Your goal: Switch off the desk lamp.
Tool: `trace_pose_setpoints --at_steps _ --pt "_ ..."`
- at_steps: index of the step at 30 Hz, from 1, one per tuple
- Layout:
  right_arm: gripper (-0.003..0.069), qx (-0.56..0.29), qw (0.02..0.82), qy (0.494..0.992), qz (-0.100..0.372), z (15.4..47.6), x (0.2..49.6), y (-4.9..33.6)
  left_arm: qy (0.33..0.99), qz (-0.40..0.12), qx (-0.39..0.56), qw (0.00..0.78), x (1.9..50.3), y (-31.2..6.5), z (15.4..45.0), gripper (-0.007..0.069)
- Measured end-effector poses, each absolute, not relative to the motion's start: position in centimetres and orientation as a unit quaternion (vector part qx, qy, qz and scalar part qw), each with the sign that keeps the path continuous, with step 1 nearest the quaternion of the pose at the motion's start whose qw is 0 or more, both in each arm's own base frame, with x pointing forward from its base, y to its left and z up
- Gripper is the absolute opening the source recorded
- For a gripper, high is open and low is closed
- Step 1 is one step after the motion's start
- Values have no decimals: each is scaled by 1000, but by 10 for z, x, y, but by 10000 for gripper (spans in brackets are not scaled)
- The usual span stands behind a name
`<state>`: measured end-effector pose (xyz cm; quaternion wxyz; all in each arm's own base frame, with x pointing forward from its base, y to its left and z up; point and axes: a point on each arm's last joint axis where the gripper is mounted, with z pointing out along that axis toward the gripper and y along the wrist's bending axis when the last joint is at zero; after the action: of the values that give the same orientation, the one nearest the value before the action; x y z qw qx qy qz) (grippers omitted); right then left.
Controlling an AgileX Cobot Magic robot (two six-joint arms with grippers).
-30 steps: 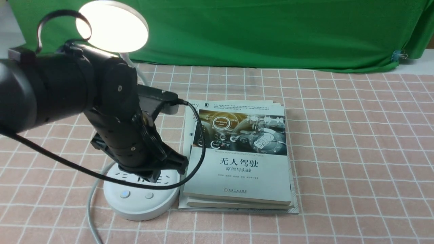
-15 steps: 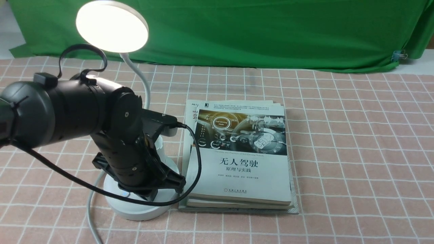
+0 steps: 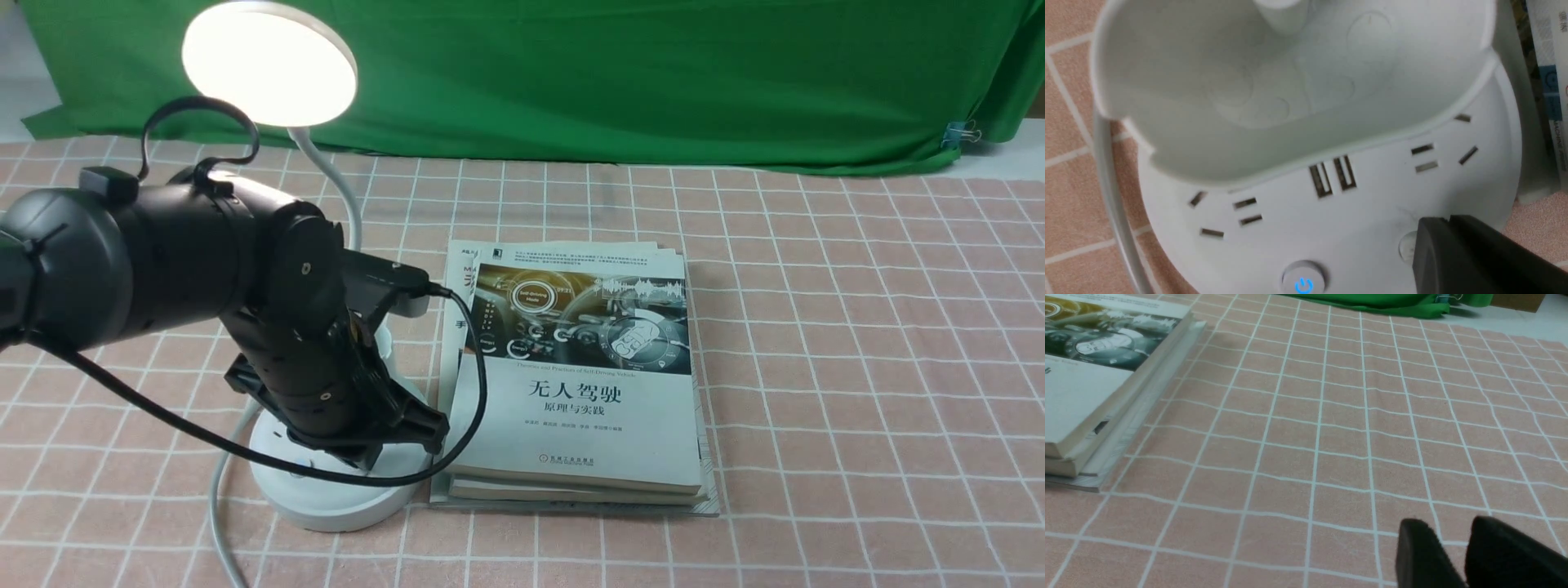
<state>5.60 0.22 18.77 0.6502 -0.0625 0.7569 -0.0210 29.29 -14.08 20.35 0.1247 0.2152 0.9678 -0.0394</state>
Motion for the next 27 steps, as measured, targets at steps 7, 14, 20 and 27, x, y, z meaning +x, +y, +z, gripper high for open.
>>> trace_pose_setpoints --at_steps 7,14,20,27 --pt "240 -63 650 757 -21 188 56 2 970 -34 216 104 296 -142 192 5" --pt "240 -63 650 757 -21 188 56 2 970 -34 217 107 295 -142 196 5" --pt "240 -63 650 757 -21 188 56 2 962 -58 209 164 279 -136 242 5" --pt "240 -63 650 757 -21 188 56 2 940 -96 193 264 227 -113 274 5"
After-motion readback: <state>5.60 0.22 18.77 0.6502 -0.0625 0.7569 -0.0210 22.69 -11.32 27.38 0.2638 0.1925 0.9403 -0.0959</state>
